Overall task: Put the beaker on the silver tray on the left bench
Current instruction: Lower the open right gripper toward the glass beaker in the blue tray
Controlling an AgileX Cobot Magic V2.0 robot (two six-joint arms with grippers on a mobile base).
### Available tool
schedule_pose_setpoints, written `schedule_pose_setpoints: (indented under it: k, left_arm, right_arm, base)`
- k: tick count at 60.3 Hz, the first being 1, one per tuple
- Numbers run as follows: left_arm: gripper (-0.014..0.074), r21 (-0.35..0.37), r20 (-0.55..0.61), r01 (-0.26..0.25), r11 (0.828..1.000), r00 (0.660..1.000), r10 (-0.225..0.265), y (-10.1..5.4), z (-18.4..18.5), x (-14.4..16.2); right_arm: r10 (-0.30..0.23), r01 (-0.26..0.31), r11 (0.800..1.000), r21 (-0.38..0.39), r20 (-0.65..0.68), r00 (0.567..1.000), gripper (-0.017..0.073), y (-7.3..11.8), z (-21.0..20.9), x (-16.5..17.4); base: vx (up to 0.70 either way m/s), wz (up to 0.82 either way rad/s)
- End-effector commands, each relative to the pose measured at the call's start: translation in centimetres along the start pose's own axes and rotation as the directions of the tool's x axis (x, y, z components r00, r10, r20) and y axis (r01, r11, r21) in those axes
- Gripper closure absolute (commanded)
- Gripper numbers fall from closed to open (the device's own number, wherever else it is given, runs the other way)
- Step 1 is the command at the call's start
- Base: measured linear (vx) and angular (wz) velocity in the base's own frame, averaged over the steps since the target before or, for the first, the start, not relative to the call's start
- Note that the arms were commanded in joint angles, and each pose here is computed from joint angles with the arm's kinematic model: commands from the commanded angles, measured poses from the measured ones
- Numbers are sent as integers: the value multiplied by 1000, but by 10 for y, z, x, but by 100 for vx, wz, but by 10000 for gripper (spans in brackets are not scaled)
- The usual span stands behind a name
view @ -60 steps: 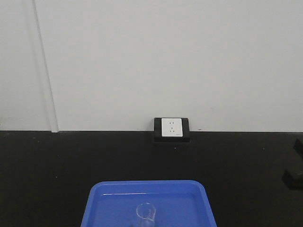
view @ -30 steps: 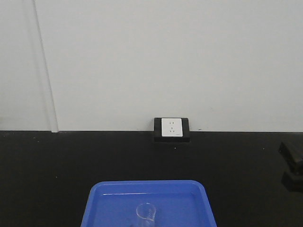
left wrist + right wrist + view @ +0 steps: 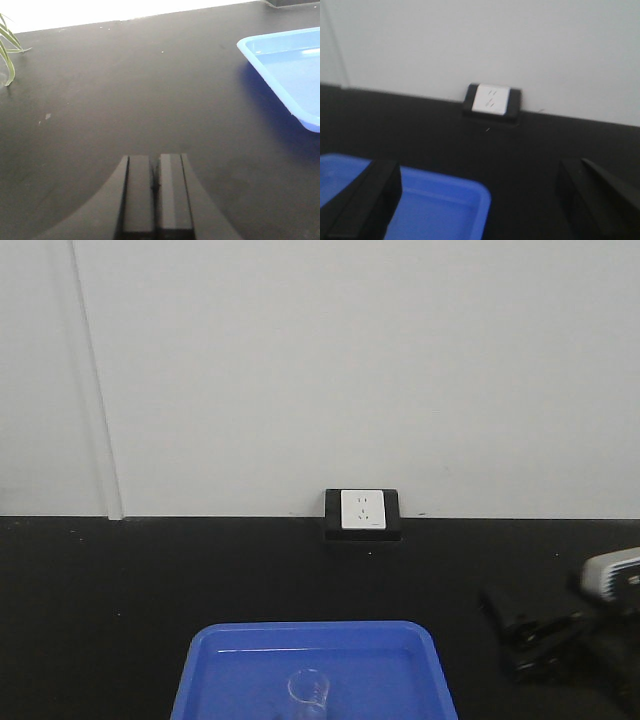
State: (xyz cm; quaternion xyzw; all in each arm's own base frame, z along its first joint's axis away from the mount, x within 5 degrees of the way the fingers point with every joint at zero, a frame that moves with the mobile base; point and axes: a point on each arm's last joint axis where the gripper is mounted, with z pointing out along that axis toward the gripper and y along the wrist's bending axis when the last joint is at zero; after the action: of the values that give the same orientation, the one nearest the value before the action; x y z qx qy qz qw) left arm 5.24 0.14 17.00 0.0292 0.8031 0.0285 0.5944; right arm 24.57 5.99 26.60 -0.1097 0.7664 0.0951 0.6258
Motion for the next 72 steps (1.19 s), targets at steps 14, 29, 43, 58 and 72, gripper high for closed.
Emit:
schedule_pose_setpoints:
  k: [14, 29, 43, 58, 72]
  left_arm:
    - [592, 6, 63, 2, 1000, 998, -3, -1, 2, -1]
    - [592, 6, 63, 2, 1000, 998, -3, -1, 2, -1]
    - [592, 6, 63, 2, 1000, 998, -3, -1, 2, -1]
    - [592, 6, 63, 2, 1000, 998, -3, -1, 2, -1]
    - [592, 6, 63, 2, 1000, 998, -3, -1, 2, -1]
  right_arm:
    - [-32, 36, 968, -247, 19, 999, -37, 48, 64, 54]
    - [-11, 22, 939, -342, 35, 999, -37, 59, 89, 92]
    - [4, -2, 886, -463, 4, 1000, -36, 72, 113, 101]
    - [14, -23, 850, -526, -21, 1000, -34, 80, 138, 111]
    - [7, -11, 830, -557, -10, 1000, -34, 99, 164, 119]
  base:
    - [0, 0]
    - [0, 0]
    - [0, 0]
    - [0, 0]
    - [0, 0]
